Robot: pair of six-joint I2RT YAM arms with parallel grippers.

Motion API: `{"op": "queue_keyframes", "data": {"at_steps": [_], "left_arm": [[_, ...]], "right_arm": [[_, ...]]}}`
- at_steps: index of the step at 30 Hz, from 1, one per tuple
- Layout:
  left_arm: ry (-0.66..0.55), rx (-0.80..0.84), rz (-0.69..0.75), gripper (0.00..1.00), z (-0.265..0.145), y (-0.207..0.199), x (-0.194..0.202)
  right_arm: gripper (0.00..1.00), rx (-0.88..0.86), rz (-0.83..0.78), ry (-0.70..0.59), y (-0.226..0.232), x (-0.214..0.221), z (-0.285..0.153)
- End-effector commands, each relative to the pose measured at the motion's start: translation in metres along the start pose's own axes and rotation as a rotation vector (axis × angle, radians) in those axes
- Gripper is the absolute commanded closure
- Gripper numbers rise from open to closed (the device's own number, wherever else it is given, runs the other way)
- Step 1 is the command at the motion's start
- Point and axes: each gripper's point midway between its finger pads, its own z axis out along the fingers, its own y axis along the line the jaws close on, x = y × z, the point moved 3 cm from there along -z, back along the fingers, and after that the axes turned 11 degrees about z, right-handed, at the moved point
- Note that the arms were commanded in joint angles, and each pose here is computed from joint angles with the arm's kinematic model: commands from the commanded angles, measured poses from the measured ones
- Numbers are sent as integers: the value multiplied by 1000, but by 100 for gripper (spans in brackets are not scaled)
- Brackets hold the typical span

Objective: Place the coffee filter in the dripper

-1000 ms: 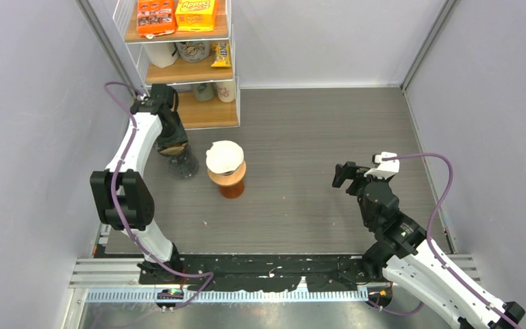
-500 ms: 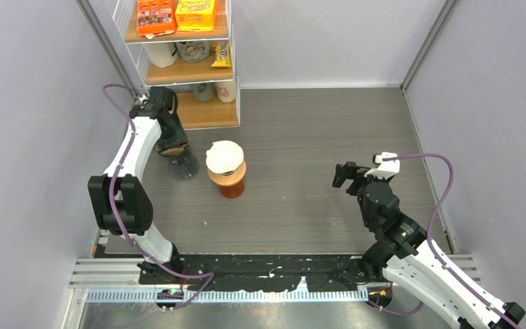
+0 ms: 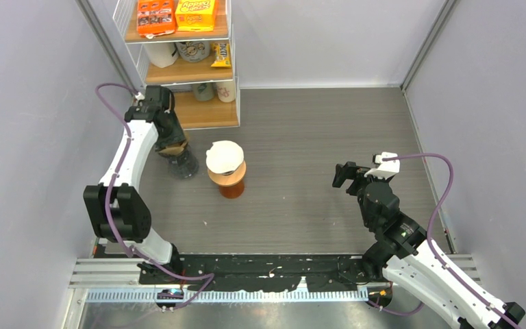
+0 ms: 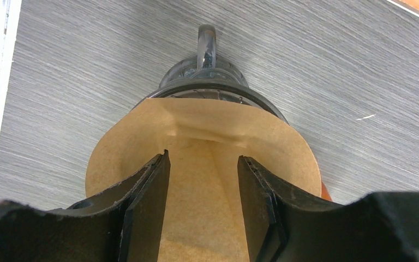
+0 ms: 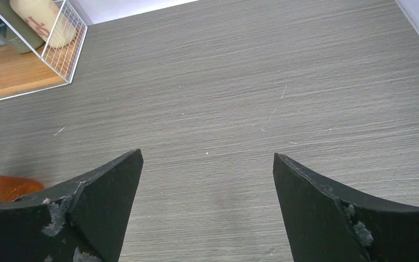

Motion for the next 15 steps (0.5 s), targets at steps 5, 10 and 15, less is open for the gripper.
{"op": "queue_keyframes", "data": {"at_steps": [5, 10, 15], "left_arm": [[-143, 28, -25, 43, -38, 5, -23], [-226, 31, -44, 41, -75, 11, -36], [-352, 119, -70, 18, -119, 10, -35]], "right_arm": [[4, 4, 29, -37, 3, -9, 1], [4, 7, 30, -40, 2, -10, 1], [4, 15, 33, -49, 0, -11, 0]]}}
